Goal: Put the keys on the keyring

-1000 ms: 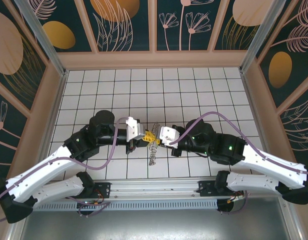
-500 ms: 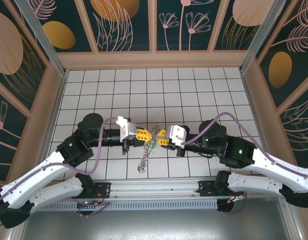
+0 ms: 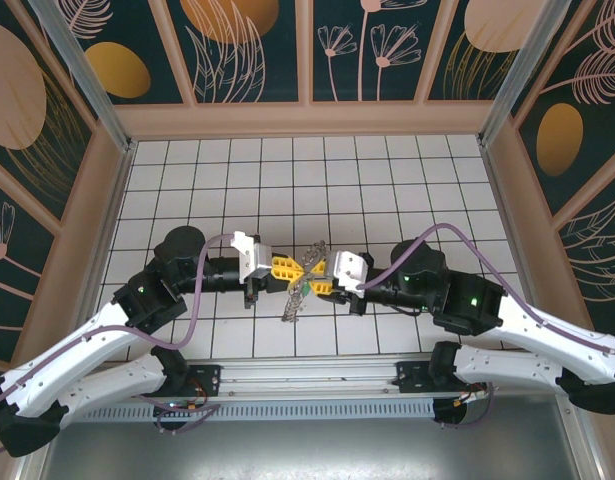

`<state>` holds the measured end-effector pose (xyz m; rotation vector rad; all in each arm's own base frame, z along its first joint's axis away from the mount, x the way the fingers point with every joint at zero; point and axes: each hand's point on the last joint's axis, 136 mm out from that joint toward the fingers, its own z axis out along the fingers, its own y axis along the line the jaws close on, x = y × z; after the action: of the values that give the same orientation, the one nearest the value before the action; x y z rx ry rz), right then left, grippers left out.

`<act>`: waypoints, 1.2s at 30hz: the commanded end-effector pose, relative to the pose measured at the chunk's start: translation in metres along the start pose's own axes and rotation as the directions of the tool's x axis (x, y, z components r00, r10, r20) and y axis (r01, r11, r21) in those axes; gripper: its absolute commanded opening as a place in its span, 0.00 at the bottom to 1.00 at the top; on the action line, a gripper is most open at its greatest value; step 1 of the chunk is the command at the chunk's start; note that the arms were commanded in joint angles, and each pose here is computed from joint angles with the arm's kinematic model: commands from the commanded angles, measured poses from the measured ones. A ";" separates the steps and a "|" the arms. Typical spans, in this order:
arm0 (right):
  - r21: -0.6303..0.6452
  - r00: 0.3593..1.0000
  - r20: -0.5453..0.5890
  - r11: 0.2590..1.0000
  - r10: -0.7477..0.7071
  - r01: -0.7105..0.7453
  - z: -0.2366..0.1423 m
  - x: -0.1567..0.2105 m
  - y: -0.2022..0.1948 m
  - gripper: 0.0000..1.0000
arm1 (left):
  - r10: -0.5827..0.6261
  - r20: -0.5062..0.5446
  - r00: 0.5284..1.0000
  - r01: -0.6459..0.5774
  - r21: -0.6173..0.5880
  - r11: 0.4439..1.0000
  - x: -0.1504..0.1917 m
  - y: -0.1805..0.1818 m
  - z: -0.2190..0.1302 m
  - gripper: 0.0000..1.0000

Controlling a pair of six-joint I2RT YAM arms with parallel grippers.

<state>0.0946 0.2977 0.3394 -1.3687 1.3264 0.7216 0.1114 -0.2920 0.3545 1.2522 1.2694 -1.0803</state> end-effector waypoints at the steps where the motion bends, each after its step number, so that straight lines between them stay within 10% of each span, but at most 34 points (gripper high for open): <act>1: 0.010 1.000 0.016 1.000 0.026 -0.026 0.002 -0.004 -0.005 0.18 | 0.039 0.071 0.997 -0.040 0.018 0.999 -0.020 -0.005 -0.004 0.00; 11: 0.048 1.000 0.011 0.998 0.029 -0.030 0.004 -0.004 -0.015 0.01 | 0.045 0.090 0.995 -0.048 0.029 0.998 -0.023 -0.008 -0.006 0.00; 36: -0.045 0.999 0.030 0.999 0.023 -0.022 0.019 -0.009 -0.011 0.00 | 0.014 0.130 0.991 -0.033 0.144 0.989 -0.025 -0.025 -0.004 0.00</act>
<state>0.1044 0.3123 0.3305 -1.3970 1.3586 0.7823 0.1025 -0.2928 0.3561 1.2573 1.2321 -1.1685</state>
